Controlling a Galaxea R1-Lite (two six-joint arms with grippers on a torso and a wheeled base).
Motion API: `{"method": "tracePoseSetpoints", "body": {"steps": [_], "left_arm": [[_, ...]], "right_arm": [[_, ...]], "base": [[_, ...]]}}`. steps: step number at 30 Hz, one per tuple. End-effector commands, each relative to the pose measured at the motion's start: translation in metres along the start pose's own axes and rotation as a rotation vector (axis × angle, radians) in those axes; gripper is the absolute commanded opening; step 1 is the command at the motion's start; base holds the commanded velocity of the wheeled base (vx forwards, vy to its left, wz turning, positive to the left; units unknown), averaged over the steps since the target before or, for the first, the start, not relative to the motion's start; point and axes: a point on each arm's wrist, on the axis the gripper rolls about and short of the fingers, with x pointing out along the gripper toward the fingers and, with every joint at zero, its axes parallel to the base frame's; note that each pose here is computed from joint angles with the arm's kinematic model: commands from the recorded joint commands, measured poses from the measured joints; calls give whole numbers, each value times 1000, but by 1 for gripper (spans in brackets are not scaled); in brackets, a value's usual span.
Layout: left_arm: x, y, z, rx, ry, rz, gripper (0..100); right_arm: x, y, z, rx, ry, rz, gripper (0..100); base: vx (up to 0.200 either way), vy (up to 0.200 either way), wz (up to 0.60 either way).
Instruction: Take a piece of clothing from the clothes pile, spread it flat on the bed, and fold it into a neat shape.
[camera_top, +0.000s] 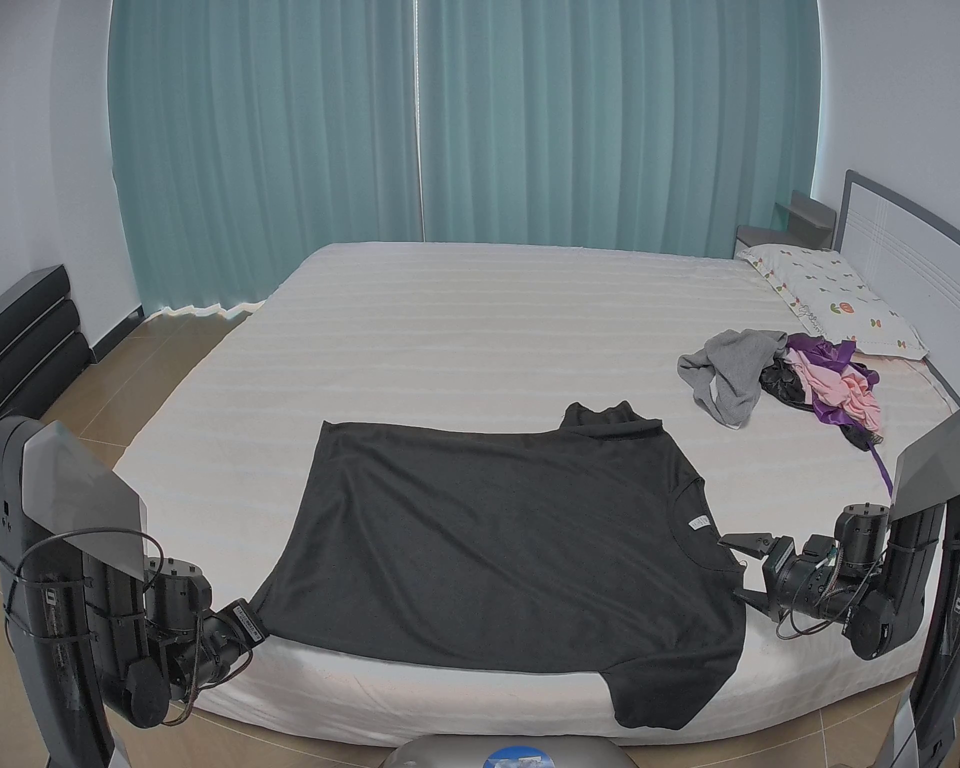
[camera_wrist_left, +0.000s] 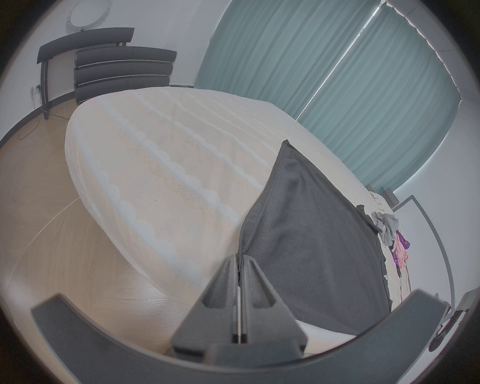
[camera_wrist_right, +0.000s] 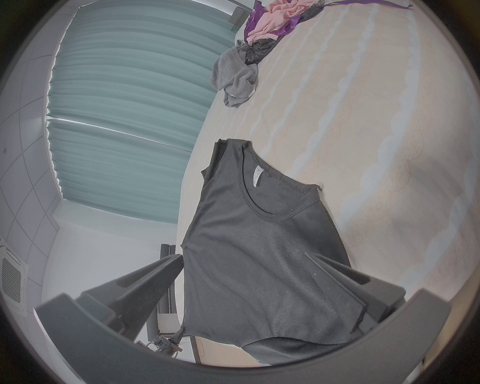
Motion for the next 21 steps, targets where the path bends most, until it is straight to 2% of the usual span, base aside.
{"method": "tracePoseSetpoints", "body": {"steps": [1,5,7,13,21], "left_arm": [[-4,-1,-1,7,-1,-7,0],[-4,-1,-3,17,-5,18,0],[-5,0,-8,48,20,47,0],[-1,3,-14,65,50,74,0],[3,7,-19,75,76,88,0]], "right_arm": [[0,1,0,-5,-4,8,100],[0,1,0,-5,-5,7,100],[-2,1,1,-8,-12,7,100],[-20,8,-1,-110,-32,6,100],[-27,4,-6,-175,-15,-25,100]], "base": [[0,0,0],[0,0,0],[0,0,0],[0,0,0],[0,0,0]]}}
